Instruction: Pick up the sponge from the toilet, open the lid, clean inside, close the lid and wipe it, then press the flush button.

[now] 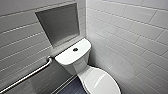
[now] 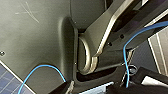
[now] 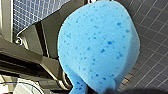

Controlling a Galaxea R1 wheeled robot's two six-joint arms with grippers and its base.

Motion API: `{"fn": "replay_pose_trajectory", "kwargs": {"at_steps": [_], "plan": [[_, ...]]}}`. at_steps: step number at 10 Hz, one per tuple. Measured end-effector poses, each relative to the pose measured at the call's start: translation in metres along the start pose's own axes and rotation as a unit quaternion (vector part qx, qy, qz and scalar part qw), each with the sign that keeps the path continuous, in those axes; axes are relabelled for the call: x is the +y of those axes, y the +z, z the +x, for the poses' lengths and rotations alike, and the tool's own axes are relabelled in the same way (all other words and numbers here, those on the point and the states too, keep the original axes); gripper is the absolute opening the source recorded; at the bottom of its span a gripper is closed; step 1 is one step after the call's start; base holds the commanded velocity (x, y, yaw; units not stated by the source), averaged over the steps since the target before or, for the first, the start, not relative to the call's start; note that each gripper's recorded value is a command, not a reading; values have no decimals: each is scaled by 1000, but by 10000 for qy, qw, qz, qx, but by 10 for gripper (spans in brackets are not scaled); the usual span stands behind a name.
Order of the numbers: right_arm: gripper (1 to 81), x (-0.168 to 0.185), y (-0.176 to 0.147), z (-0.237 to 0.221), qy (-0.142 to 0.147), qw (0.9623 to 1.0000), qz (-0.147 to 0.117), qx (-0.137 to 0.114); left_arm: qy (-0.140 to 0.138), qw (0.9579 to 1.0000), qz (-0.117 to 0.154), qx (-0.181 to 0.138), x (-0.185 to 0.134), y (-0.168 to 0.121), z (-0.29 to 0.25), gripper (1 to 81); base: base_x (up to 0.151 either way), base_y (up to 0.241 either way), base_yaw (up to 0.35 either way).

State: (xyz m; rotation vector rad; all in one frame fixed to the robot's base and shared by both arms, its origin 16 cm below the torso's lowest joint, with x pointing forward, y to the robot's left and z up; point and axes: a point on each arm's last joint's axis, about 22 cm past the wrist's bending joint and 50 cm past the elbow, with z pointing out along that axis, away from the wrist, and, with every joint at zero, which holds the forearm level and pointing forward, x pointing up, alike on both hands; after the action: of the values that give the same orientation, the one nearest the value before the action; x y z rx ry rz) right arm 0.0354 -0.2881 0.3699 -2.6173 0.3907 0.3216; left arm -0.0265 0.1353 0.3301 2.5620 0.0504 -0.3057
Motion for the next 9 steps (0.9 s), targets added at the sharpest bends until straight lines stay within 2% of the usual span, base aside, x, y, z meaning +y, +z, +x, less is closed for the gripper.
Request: {"fn": "replay_pose_trajectory", "kwargs": {"at_steps": [2,3,5,9], "plan": [[10,-15,-1,-16,-86,9999,76,101,105,9997,185,112,-3,-6,-2,811,0,0,0],[10,-22,0,-29,-75,9999,115,76,116,9995,259,121,-2,-6,-6,811,0,0,0],[10,-13,-3,-52,-60,10000,-46,-4,90,9992,377,44,2,-8,-21,811,0,0,0],[10,-3,5,-100,-102,9991,-380,-160,-8,9989,438,-142,14,-24,-60,811,0,0,0]]}}
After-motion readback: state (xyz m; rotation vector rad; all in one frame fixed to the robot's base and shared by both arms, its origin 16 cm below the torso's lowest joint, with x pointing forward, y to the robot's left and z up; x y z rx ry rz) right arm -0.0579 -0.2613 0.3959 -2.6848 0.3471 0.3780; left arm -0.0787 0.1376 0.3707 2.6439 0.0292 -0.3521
